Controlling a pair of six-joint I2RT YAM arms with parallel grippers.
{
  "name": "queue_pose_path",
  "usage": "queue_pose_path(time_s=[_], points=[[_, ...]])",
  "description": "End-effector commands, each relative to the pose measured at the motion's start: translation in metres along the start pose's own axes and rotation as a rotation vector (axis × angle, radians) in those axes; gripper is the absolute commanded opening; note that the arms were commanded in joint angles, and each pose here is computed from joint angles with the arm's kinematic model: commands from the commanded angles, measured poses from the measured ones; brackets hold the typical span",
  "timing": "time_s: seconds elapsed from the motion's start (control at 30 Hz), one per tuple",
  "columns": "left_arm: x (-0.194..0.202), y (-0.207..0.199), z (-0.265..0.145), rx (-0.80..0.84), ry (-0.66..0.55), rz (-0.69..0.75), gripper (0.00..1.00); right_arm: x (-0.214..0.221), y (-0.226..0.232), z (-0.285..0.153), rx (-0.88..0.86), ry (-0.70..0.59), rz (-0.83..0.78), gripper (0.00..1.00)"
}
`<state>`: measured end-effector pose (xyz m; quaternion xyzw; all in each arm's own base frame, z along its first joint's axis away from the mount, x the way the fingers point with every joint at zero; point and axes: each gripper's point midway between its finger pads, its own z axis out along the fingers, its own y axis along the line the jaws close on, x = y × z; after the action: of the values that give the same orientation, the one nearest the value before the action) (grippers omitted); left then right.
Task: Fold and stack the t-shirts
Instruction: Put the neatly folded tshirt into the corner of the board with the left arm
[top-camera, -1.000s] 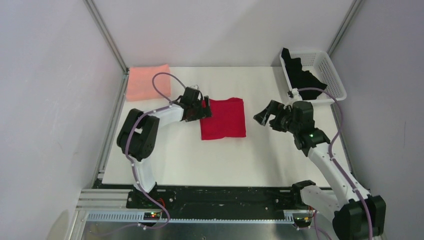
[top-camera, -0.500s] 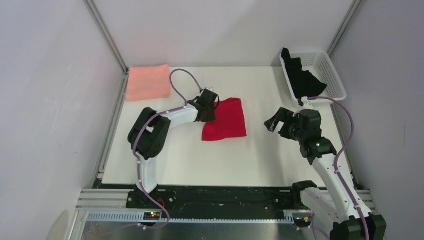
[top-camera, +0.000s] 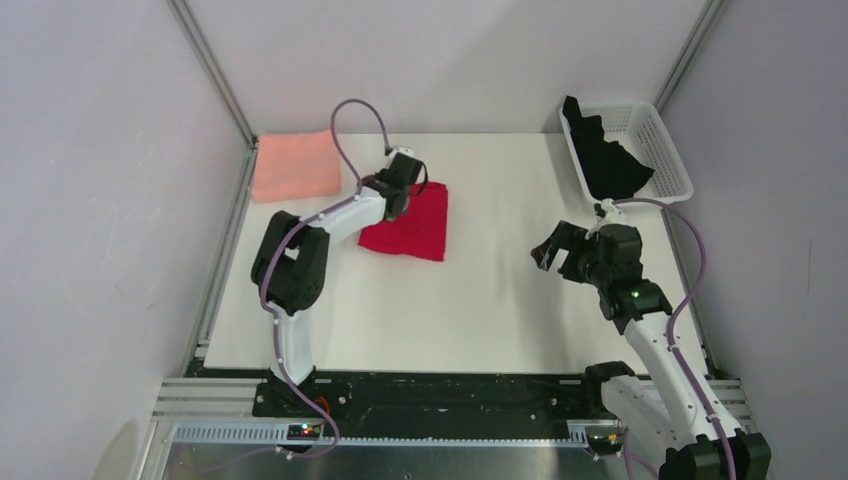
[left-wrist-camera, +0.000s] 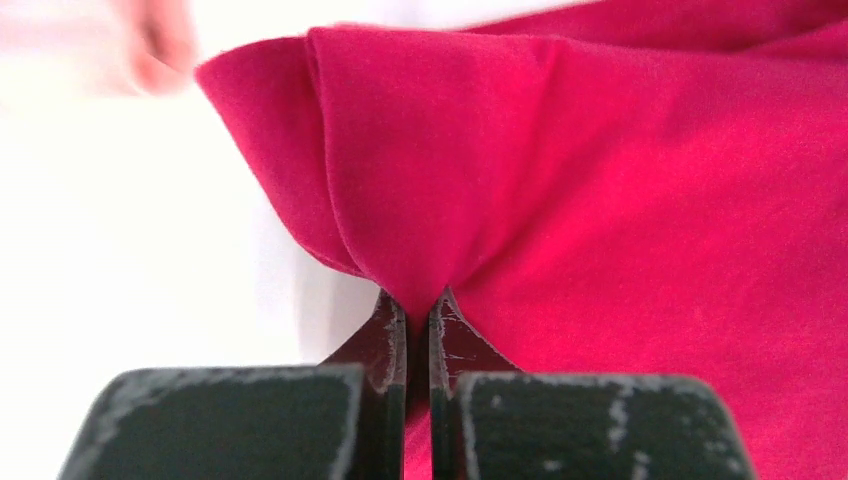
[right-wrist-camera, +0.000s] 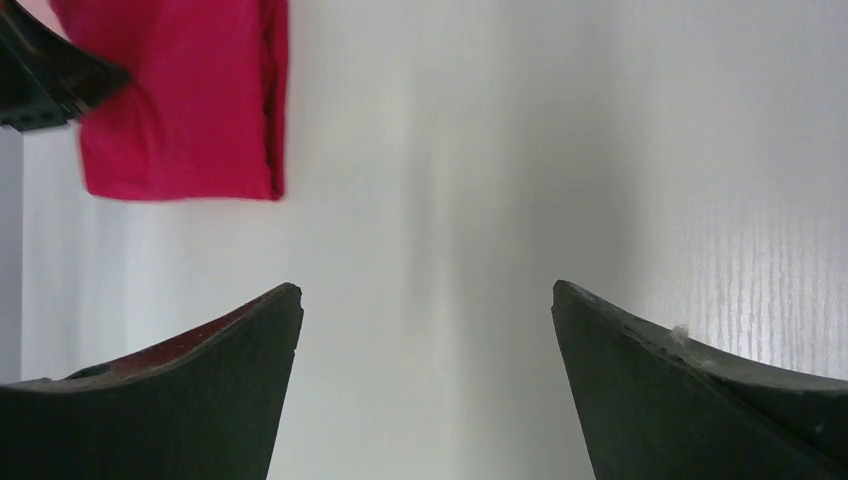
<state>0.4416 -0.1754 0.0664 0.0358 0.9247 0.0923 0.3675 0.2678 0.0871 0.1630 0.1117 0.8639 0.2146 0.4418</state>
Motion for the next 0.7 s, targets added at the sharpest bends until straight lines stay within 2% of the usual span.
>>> queue_pose_path(time_s=[0.0, 0.27, 0.43, 0.67], points=[[-0.063, 0.063, 0.009, -0.205, -0.111, 0.066, 0.0, -0.013, -0.001, 0.001, -0.003, -0.067, -0.045, 1.0], [-0.143, 0.109, 0.021, -0.292, -0.212, 0.155, 0.0, -0.015, -0.008, 0.008, 0.022, -0.083, -0.062, 0.99], [-0.159, 0.133, 0.037, -0.266, -0.217, 0.232, 0.0, -0.011, -0.014, 0.017, 0.043, -0.061, -0.06, 0.99], [-0.191, 0.158, 0.029, -0.264, -0.275, 0.279, 0.0, -0.007, -0.021, 0.026, 0.07, -0.041, -0.058, 1.0]])
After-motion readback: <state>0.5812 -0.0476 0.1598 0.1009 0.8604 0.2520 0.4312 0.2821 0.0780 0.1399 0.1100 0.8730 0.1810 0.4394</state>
